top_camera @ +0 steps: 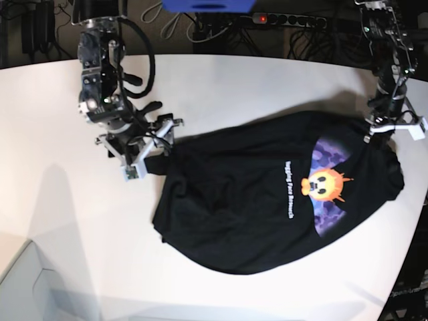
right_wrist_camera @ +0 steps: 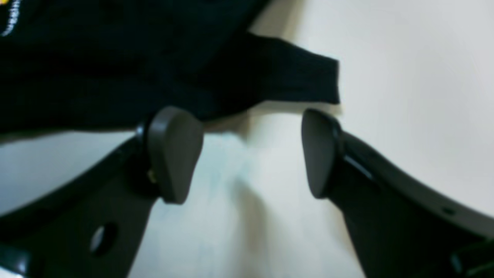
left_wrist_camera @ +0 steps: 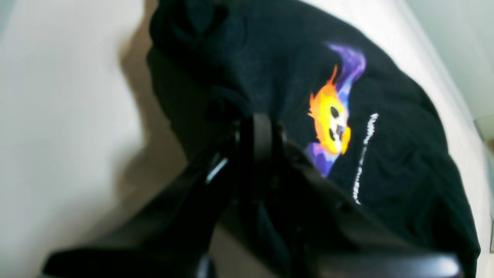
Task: Layout the t-shirt on the table in an organized manner, then fold the t-shirt properly
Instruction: 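Grasp the shirt edges with both grippers, then drag the shirt edge with the right gripper away from the left gripper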
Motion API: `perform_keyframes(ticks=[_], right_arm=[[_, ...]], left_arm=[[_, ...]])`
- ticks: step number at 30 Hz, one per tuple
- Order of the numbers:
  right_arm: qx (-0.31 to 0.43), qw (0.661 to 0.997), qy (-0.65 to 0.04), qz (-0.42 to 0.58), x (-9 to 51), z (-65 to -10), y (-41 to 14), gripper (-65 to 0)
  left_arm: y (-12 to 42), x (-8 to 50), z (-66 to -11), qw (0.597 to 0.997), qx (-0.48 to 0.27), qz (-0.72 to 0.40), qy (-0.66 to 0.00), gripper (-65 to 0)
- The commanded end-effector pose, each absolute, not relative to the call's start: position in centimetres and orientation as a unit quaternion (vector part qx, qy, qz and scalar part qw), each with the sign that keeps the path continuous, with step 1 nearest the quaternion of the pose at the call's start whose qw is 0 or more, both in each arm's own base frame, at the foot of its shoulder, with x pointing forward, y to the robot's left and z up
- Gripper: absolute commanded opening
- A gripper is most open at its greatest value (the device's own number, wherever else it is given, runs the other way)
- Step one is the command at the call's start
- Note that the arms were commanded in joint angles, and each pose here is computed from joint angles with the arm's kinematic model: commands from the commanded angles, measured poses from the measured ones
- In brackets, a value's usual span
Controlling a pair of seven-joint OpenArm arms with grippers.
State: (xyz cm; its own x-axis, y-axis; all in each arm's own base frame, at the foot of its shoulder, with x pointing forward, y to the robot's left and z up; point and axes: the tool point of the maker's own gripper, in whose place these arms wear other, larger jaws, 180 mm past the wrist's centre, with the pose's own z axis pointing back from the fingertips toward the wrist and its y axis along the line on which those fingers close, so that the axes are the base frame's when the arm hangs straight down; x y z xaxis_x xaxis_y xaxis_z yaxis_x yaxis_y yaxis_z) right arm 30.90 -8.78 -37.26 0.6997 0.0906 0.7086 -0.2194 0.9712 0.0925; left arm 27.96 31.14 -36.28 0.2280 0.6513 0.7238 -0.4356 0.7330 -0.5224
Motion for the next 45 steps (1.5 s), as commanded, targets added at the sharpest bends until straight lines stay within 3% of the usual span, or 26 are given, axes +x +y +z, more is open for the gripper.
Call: perform_keyframes(ticks=[1,11,23,25,26,29,31,37,45], right_arm=[[0.081,0.906,-0.406,0.084,32.2,-35.8,-8.9,-21.1],[0.107,0.887,-0.444,0.067,34.1,-35.4,-7.1,-21.1],[0.123,0.895,-0.417,0.096,35.5,-37.5,-4.5,-22.3],[0.122,0.897,-0.414,0.096,35.9,-37.7,-4.5,-28.5],[0.122,0.896,-0.415,0.097,36.2,-37.6,-4.5,-35.2],[0.116,0.888,-0.434,0.098,37.7,-36.1,-4.9,-65.0],[0.104,0.882,-0.450,0.097,39.0,-34.9,-6.0,-64.7],[0.089,0.845,-0.522,0.077,44.2,-29.6,-8.1,-65.0],[0.079,0.820,-0.564,0.066,49.9,-23.9,-9.3,-65.0]], left_arm=[[31.7,28.7,-34.6,0.764,-0.104,0.340,-0.538,-64.4],[31.8,28.3,-34.9,0.767,-0.101,0.341,-0.535,-64.4],[33.4,28.1,-34.1,0.753,-0.089,0.355,-0.546,-64.4],[33.4,28.1,-34.1,0.753,-0.090,0.356,-0.546,-64.4],[33.4,28.1,-34.1,0.753,-0.090,0.356,-0.546,-64.4],[33.4,28.1,-34.1,0.753,-0.090,0.356,-0.546,-64.4],[33.4,28.0,-34.2,0.754,-0.090,0.356,-0.544,-63.2],[33.6,27.7,-34.5,0.758,-0.085,0.356,-0.540,-46.7],[33.3,26.2,-35.6,0.766,-0.084,0.362,-0.525,-44.1]])
